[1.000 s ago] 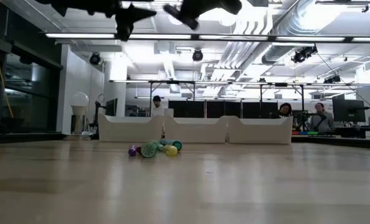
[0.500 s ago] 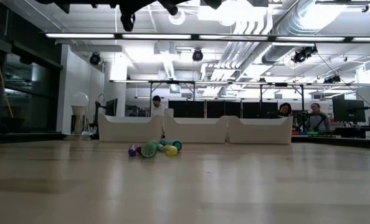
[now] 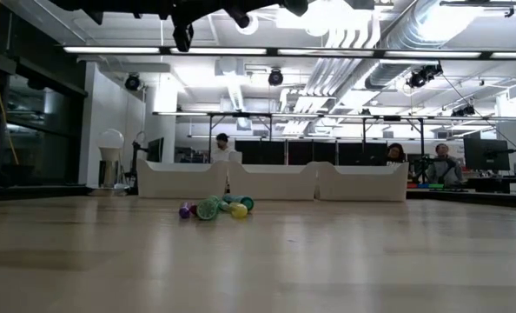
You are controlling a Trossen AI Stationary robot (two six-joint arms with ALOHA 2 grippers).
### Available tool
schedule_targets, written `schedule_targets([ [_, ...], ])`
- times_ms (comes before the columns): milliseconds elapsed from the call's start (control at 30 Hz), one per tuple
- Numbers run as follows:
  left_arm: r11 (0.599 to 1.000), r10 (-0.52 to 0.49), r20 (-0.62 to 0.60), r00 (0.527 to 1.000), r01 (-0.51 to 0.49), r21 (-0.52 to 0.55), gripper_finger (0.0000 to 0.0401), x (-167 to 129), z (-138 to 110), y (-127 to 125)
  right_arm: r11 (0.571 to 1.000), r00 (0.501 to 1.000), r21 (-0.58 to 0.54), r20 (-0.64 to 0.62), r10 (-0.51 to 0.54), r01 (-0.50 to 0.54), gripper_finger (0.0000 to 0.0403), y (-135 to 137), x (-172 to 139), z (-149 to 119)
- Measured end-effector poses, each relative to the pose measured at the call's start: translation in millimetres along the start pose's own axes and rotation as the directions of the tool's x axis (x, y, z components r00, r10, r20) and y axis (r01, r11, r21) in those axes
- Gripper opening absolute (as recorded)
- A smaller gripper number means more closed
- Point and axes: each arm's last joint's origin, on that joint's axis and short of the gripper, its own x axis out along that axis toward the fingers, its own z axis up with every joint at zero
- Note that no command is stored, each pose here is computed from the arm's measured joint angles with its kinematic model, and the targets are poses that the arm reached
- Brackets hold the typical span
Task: Pick & Place Markers
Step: Put the violet highlighter pen into the left white bin
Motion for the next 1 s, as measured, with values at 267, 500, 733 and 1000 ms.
schedule_targets([
  [267, 1.000, 0.019, 0.001, 1.000, -0.019, 0.002, 0.0059, 0, 0, 1, 0.999, 0.999, -0.017, -0.019, 0.028, -0.029, 0.0085, 0, -2, 0],
  [500, 0.996, 0.091, 0.028, 0.995, -0.092, 0.004, 0.0059, 0, 0, 3, 0.998, 0.999, 0.027, 0.019, 0.049, -0.049, 0.0145, -13, -45, 15],
  [733, 0.960, 0.281, 0.071, 0.957, -0.282, -0.005, 0.0059, -1, 0, 9, 0.996, 0.995, 0.022, 0.035, -0.089, 0.088, 0.0185, -42, -102, 21],
  [1000, 0.824, 0.564, 0.073, 0.823, -0.554, -0.122, 0.0059, -11, 0, 36, 0.949, 0.950, 0.041, -0.006, -0.311, 0.311, 0.0189, -68, -136, 12],
])
